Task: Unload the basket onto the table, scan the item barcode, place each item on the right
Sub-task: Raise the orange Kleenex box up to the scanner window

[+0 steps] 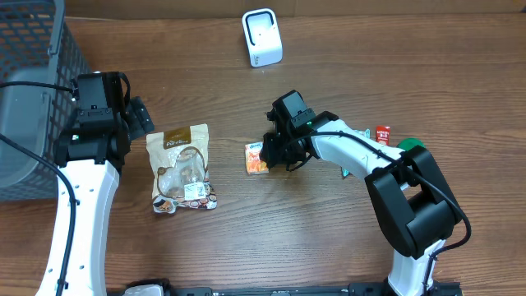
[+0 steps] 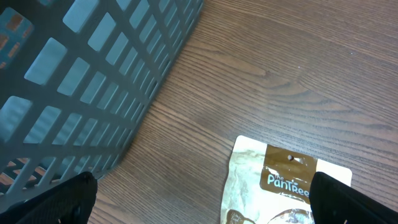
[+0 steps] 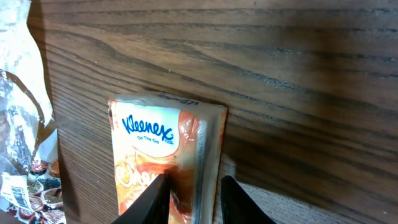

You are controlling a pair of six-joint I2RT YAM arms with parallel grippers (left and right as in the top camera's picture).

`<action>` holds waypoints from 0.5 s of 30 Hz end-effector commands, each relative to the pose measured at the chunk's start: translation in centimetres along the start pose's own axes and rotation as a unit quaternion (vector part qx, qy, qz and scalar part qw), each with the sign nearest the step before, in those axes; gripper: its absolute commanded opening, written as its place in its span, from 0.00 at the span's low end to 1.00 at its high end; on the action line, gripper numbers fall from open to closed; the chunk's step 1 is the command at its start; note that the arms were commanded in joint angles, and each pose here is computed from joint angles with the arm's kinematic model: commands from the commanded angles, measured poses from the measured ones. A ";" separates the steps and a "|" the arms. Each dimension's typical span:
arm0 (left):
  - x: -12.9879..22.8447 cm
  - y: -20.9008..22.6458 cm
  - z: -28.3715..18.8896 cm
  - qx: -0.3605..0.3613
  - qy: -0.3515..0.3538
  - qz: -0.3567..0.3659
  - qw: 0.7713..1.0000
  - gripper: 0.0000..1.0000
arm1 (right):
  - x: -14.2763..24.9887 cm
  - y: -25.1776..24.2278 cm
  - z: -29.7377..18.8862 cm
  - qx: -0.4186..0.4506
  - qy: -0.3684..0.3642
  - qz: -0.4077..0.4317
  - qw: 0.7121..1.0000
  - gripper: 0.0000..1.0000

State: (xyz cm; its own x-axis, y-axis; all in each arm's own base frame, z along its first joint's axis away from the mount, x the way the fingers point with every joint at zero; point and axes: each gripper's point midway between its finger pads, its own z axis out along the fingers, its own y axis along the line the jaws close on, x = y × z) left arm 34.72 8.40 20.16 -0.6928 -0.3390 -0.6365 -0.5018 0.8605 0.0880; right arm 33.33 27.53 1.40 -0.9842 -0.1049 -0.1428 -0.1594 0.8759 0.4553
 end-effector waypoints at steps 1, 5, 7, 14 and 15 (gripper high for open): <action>-0.5 0.2 -0.2 -0.006 -0.007 -0.001 1.000 1.00 | 0.1 0.2 0.4 0.004 0.001 -0.006 1.000 0.28; -0.5 0.2 -0.2 -0.006 -0.007 -0.001 1.000 1.00 | 0.3 0.0 0.8 0.020 0.000 -0.012 1.000 0.29; -0.5 0.2 -0.2 -0.006 -0.007 -0.001 1.000 1.00 | 0.3 -0.1 0.9 0.025 -0.002 -0.013 1.000 0.28; -0.5 0.2 -0.2 -0.006 -0.007 -0.001 1.000 1.00 | -1.6 0.6 -2.1 0.015 -0.031 -0.023 0.999 0.04; -0.5 0.2 -0.2 -0.006 -0.007 -0.001 1.000 1.00 | -2.1 1.1 -3.2 0.012 -0.042 -0.039 0.998 0.04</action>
State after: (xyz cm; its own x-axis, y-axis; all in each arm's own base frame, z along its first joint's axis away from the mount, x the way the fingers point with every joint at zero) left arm 34.72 8.40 20.16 -0.6928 -0.3390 -0.6365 -0.5018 0.8605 0.0880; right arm 32.94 27.54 1.36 -0.9813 -0.1254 -0.1459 -0.1764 0.8889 0.4227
